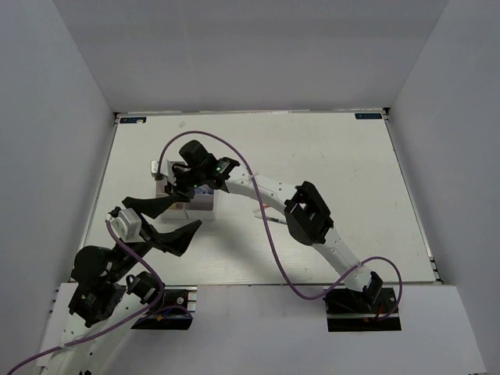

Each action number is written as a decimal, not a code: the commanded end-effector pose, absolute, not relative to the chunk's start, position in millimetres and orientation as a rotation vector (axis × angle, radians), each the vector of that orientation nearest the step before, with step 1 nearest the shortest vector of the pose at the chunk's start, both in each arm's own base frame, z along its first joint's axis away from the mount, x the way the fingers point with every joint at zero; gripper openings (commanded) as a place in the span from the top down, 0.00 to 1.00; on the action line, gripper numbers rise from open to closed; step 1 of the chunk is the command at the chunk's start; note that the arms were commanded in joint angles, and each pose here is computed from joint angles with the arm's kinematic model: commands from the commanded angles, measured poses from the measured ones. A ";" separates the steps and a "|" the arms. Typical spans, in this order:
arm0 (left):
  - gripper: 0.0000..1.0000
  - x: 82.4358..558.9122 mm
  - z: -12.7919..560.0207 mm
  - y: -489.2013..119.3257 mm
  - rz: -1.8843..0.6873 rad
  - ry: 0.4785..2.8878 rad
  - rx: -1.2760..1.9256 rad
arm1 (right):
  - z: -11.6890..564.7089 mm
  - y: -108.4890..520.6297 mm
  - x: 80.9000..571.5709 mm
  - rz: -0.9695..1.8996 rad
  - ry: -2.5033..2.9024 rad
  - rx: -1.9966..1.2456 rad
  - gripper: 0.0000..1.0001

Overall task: Sort the stationery into containers
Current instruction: Place the stationery in the storage box, then pick up the pen from the center of the board, then place the pen in the storage box.

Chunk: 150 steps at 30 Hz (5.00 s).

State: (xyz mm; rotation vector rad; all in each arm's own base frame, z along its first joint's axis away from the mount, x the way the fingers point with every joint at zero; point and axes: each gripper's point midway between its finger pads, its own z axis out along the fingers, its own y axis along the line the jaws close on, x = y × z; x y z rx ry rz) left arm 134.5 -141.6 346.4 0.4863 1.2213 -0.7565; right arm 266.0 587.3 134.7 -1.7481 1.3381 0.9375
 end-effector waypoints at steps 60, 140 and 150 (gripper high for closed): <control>0.16 178.0 290.3 -173.2 -0.765 1.543 0.561 | 45.9 287.0 315.8 0.363 1.469 -2.293 0.40; 0.16 131.2 320.7 -182.1 -0.883 1.270 0.726 | 191.5 534.1 248.0 1.453 0.987 -1.813 1.00; 0.16 131.3 320.7 -182.1 -0.882 1.270 0.725 | 165.2 523.2 268.6 1.393 1.031 -1.822 0.97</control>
